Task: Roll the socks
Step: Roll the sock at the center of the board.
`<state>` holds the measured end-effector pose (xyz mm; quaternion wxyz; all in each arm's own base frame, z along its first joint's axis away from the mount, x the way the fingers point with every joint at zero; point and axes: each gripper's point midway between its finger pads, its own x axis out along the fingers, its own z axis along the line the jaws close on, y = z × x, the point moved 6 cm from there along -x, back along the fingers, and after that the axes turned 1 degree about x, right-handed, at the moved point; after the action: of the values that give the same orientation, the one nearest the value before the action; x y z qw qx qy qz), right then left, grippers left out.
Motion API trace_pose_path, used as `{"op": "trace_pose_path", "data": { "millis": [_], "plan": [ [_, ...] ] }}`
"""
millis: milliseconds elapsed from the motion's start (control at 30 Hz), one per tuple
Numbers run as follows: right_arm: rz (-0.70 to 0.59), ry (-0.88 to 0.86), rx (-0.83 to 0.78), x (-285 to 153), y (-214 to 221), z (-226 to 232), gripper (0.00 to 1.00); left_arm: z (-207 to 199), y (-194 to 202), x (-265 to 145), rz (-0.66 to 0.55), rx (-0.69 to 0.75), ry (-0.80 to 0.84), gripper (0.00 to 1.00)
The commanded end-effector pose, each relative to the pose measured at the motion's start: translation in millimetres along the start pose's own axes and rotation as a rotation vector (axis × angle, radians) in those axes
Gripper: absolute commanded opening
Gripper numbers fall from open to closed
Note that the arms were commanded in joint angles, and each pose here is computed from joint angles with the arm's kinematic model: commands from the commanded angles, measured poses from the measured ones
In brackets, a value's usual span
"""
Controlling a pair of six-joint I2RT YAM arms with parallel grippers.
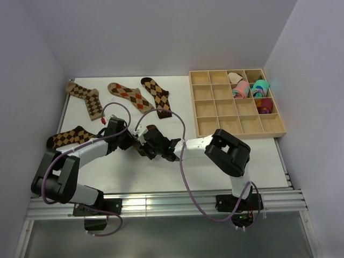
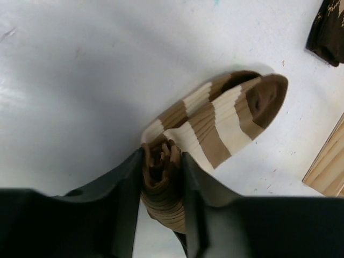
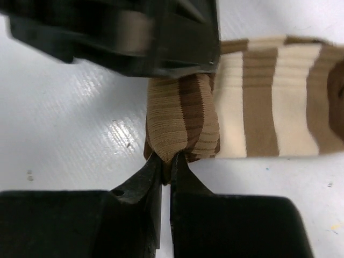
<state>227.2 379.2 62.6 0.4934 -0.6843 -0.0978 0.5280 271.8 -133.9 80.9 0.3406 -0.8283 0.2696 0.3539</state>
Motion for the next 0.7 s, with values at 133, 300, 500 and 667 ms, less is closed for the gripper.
{"op": "trace_pose_path", "data": {
  "millis": [133,300,500,667],
  "plan": [
    [0.152,-0.245,0.312,-9.1,25.4,-3.4,0.0,1.4,1.5,-22.2,-0.041,-0.044,0.037,0.63],
    [0.215,-0.394,0.459,-8.2,17.5,-12.2,0.0,4.4,2.7,-32.3,-0.086,-0.052,0.092,0.75],
    [0.302,-0.491,0.512,-4.5,14.5,-20.5,0.0,6.5,7.3,-35.0,-0.102,-0.061,0.16,0.75],
    [0.355,-0.516,0.544,-1.7,13.3,-26.5,0.0,10.5,11.2,-27.4,-0.086,-0.063,0.143,0.73]
  ]
}}
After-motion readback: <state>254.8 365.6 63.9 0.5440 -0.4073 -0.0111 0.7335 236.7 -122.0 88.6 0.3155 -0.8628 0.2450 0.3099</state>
